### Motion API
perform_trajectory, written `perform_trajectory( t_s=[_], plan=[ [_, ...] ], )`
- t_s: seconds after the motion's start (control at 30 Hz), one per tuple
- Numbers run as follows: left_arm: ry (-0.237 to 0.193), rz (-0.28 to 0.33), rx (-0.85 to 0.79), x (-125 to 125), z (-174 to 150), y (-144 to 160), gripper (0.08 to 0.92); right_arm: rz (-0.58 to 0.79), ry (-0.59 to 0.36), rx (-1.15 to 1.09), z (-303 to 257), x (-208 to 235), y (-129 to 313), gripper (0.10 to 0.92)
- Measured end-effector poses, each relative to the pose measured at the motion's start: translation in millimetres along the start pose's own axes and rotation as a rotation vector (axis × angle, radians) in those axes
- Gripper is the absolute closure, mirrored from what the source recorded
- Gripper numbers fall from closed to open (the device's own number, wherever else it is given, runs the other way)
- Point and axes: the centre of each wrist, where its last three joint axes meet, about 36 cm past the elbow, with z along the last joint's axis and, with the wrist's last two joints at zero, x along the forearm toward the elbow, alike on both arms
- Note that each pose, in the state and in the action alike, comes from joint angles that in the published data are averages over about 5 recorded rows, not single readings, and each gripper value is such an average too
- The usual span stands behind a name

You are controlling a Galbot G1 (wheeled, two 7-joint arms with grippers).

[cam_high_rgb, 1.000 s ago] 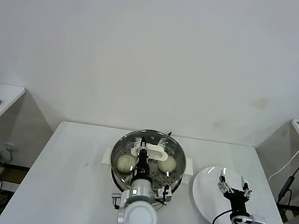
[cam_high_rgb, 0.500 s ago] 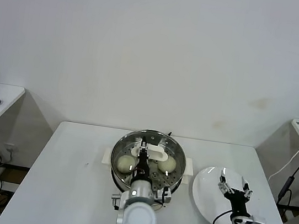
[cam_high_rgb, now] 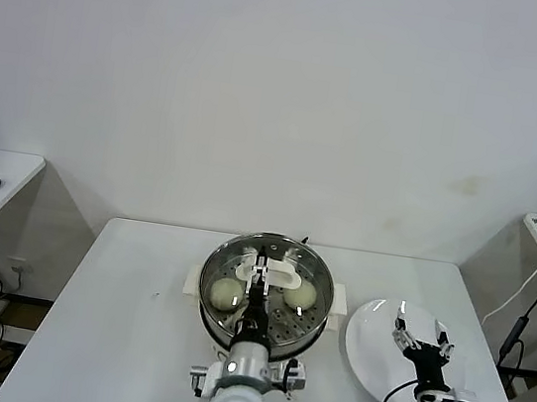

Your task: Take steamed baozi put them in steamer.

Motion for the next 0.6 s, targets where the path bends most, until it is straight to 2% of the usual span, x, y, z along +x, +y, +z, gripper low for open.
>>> perform_trajectory(
  t_s=[0.17,0.37,0.6],
  plan=[
    [-0.012,-0.007,0.02,16.6,7.6,10.5,0.186,0.009,0.019,0.022,-1.9,2.6,-0.6,0.2],
    [-0.011,-0.008,0.105,33.7,28.8,36.6,0.177,-0.008,0.053,0.061,-5.0,11.9,6.3,0.2],
    [0.024,0.013,0.301,43.0,82.7,65.3,0.177,-0.072,0.064,0.125,-18.1,33.4,14.2,0.2]
  ],
)
